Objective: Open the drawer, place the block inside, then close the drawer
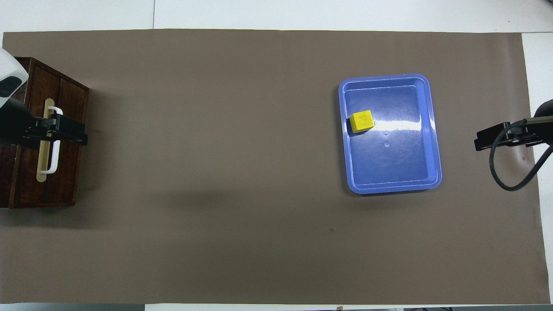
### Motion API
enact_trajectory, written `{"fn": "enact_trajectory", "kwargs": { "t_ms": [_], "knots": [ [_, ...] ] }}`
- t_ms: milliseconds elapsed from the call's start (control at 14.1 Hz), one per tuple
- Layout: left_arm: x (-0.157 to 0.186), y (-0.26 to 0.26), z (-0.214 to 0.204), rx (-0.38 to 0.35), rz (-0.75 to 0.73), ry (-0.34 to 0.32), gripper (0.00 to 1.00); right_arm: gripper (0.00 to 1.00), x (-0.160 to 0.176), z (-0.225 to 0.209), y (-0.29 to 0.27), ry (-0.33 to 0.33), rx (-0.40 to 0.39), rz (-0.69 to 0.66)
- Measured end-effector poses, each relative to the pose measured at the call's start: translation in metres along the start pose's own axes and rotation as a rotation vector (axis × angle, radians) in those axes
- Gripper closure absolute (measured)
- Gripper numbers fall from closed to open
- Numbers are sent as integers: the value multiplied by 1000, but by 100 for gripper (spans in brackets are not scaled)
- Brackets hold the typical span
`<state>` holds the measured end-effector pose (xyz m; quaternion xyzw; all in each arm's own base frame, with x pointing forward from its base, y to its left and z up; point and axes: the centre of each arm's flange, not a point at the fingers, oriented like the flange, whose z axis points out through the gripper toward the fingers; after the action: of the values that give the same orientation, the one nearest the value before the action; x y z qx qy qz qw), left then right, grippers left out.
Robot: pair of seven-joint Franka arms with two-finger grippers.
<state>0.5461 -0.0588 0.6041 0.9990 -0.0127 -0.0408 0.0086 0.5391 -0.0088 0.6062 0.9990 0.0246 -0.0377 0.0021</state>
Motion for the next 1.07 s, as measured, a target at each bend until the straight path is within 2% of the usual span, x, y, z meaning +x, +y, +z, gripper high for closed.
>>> {"fn": "enact_trajectory", "kwargs": {
  "t_ms": [711,1067],
  "knots": [
    [3,0,0,2,0,22,0,0,1,-1,0,8,-1,-2],
    [15,-8,30,96,12,113,0,0,3,-3,3,25,-36,-40]
  ]
}}
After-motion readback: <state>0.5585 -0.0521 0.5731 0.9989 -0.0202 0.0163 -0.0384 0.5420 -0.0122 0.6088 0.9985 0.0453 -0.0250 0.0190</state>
